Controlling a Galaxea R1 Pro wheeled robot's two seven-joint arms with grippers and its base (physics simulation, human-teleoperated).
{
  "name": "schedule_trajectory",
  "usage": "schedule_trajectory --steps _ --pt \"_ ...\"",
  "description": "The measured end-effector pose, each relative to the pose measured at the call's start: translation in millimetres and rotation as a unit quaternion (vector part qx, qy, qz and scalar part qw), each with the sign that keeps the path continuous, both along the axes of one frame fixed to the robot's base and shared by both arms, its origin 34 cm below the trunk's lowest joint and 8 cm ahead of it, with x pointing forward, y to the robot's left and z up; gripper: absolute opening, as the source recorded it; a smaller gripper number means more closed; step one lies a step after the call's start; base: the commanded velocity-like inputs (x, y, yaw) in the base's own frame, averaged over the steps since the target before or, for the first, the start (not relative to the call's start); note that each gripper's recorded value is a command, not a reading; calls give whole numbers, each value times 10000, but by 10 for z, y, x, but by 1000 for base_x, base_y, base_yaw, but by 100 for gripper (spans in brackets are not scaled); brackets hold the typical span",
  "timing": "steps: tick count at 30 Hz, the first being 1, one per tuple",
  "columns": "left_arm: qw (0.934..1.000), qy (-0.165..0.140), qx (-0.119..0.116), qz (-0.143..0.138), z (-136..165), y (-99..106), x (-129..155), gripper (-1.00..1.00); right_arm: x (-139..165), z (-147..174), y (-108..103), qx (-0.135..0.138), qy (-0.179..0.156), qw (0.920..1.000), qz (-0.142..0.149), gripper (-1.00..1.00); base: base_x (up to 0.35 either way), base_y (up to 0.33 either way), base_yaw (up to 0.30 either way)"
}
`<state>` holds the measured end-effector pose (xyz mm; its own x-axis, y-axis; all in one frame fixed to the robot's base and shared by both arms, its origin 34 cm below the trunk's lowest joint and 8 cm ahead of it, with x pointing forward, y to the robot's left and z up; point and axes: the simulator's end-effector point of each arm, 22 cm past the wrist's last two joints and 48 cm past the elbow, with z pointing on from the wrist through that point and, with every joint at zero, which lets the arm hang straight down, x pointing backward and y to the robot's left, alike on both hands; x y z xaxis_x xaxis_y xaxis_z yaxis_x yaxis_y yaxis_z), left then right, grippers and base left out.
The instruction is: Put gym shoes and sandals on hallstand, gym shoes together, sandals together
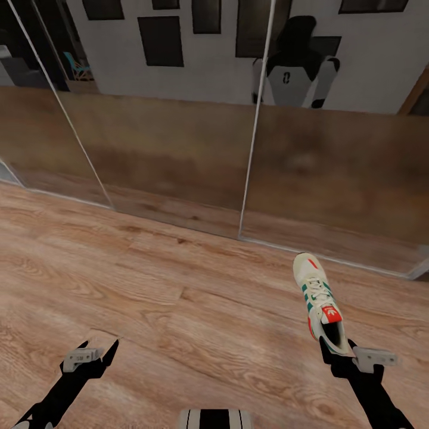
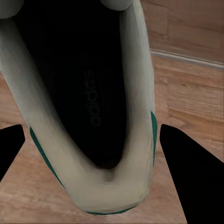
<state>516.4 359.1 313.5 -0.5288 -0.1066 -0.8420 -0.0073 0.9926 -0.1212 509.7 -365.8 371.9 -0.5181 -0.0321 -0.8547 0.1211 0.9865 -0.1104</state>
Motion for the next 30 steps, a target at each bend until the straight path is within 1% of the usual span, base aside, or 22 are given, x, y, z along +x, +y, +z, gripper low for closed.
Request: schedule_trajectory --steps 3,4,12,30 --pt "10000 -1 0 0 0 0 0 100 -7 -13 2 6 13 10000 -1 -100 0 0 278" --pt "10000 0 0 0 -1 0 0 100 -23 -57 22 27 59 10000 11 -100 0 0 278" --pt "10000 -2 1 0 0 0 0 100 -11 -90 109 68 81 9999 79 -100 0 0 278" --pt "10000 -1 1 0 -1 0 -1 100 -6 -99 120 47 87 9999 59 -100 0 0 278"
